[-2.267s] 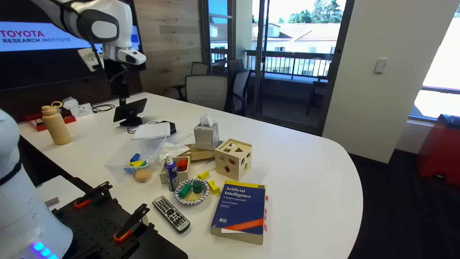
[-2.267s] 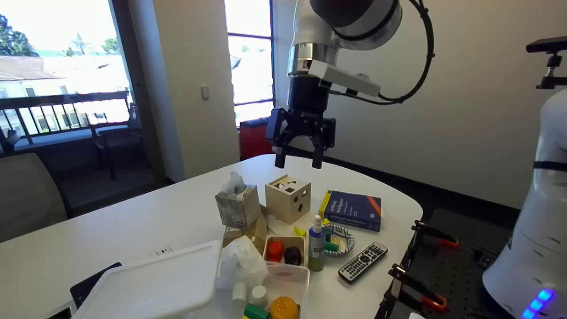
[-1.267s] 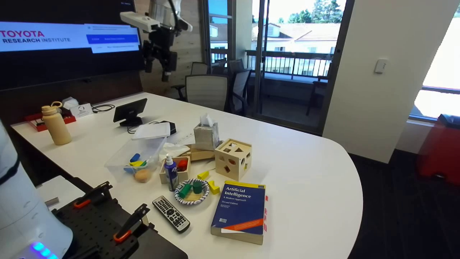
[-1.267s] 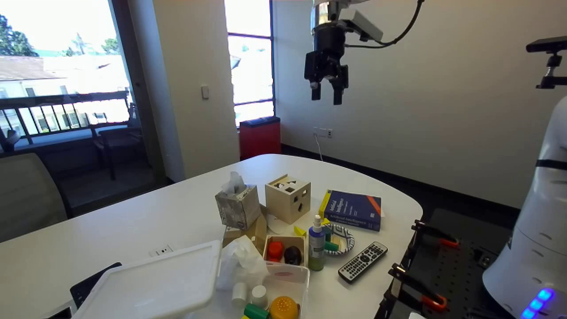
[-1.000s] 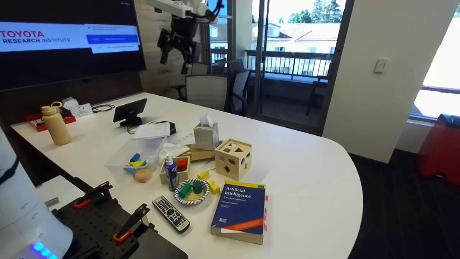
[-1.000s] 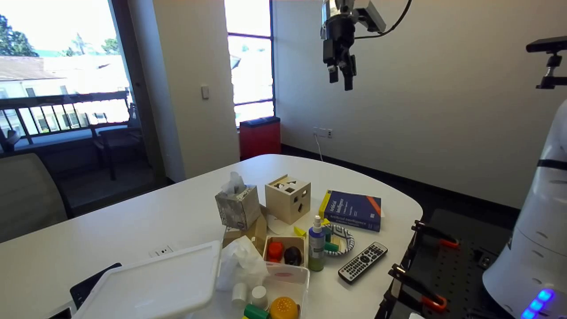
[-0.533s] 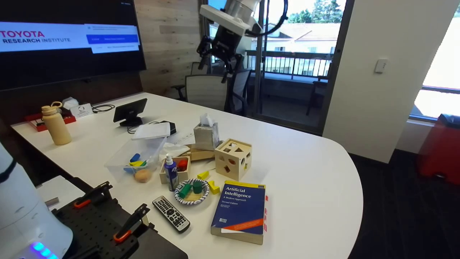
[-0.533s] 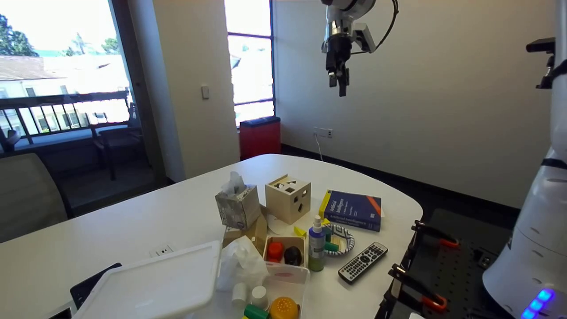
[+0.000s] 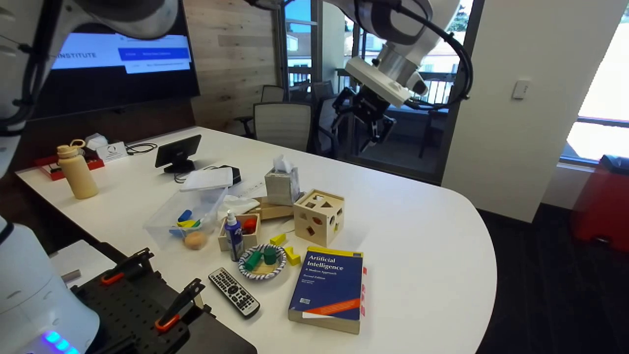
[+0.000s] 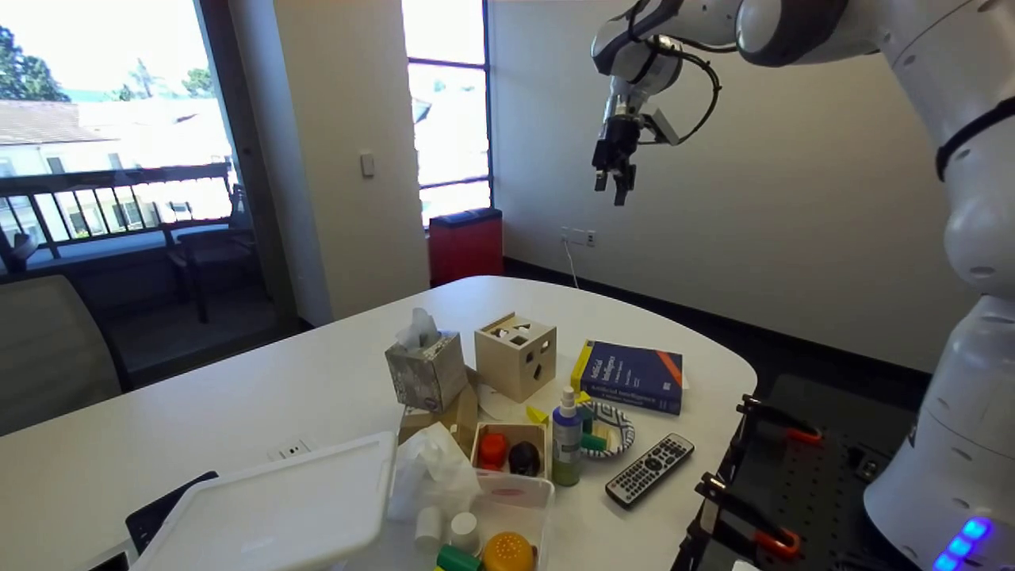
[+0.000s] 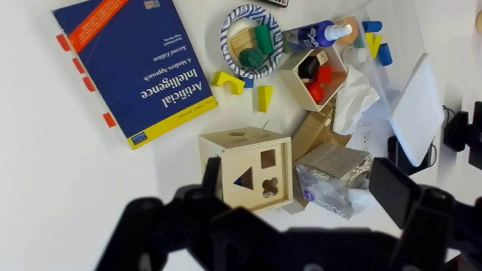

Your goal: Push the book to the left and open it.

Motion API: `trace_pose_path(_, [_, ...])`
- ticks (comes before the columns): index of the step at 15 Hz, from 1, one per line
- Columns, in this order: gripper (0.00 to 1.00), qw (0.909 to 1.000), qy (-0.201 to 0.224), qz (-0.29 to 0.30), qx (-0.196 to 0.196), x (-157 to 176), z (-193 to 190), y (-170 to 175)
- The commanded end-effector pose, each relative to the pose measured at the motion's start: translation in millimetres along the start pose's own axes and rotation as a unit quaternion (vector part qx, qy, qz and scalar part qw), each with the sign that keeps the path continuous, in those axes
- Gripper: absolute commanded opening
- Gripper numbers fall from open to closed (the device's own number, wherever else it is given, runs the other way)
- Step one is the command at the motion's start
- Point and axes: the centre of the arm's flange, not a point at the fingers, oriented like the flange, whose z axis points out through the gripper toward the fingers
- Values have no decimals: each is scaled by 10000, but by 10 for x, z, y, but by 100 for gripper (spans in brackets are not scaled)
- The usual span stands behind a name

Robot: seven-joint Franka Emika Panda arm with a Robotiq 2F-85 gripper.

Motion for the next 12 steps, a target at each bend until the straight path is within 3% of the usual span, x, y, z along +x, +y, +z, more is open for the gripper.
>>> trace_pose_path(1, [100, 9993, 22, 365, -62, 484, -103, 759])
trace_pose_path(7, [100, 9961, -240, 848, -28, 594, 609, 1822])
trace_pose_path(12, [100, 9924, -510, 1113, 150, 619, 1361, 2411])
